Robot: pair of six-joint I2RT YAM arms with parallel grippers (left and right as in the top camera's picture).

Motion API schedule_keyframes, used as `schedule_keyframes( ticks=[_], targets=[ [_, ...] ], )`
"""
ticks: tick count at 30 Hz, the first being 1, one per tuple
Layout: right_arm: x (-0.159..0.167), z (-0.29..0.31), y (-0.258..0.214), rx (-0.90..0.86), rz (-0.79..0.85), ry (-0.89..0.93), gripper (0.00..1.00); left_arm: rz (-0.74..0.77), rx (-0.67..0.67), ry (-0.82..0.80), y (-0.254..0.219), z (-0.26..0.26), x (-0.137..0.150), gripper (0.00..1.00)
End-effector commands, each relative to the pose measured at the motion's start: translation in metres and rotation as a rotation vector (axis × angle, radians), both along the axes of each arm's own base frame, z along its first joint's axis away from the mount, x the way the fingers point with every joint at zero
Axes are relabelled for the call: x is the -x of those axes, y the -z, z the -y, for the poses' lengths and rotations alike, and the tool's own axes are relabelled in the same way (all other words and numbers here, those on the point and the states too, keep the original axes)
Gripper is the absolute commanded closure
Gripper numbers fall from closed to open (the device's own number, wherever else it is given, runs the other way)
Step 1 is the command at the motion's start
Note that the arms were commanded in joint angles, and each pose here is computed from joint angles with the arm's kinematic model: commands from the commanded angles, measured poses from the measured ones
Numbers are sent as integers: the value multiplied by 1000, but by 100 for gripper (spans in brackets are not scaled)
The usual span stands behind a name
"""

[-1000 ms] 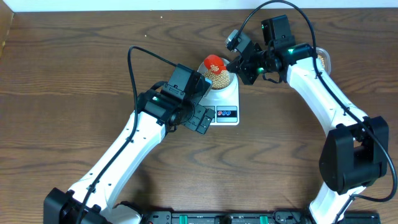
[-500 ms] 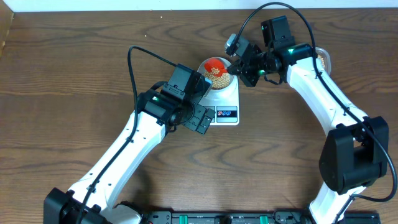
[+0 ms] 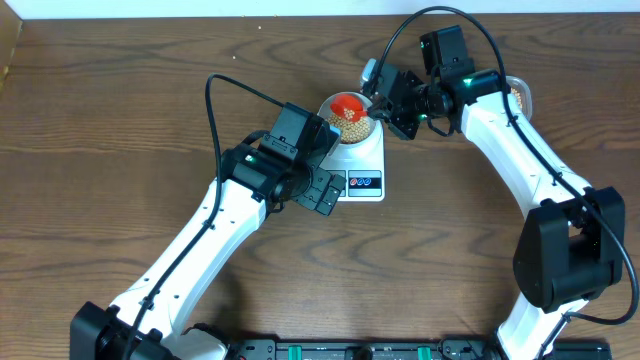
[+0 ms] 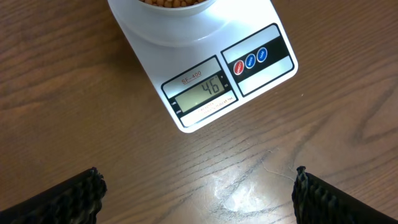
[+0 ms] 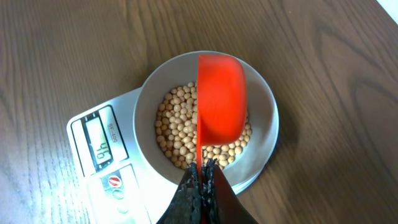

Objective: Scoop item into bowl and weigh 50g on scale

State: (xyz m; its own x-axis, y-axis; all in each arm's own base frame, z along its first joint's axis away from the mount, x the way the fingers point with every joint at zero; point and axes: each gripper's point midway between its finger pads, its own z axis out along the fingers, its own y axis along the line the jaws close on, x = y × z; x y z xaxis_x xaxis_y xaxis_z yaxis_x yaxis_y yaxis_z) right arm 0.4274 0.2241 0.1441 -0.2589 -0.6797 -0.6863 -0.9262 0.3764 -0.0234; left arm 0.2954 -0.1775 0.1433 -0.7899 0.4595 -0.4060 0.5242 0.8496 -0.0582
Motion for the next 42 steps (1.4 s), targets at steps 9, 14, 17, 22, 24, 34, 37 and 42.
schedule_keyframes(
  ticks=[9,14,17,22,24,34,37,42],
  targets=[
    [2,-4,-17,-15,30,-18,99,15,-9,6,-3,-3,-2,2],
    [2,-3,-16,-18,17,-7,99,15,-9,6,-3,-3,-2,2],
    [3,-4,-16,-19,16,-7,99,15,-9,6,-3,-3,-2,2],
    [5,-7,-18,-38,10,-20,99,15,-9,6,-3,-3,-2,2],
    [5,-7,-18,-38,11,-21,99,15,-9,6,-3,-3,-2,2],
    [4,-7,-19,-22,56,-65,99,15,-9,6,-3,-3,-2,2],
    [2,-6,-18,-2,92,-91,99,15,-9,6,-3,-3,-2,2],
    [-3,-7,-22,-5,130,-100,99,15,-9,6,-3,-3,-2,2]
  ],
)
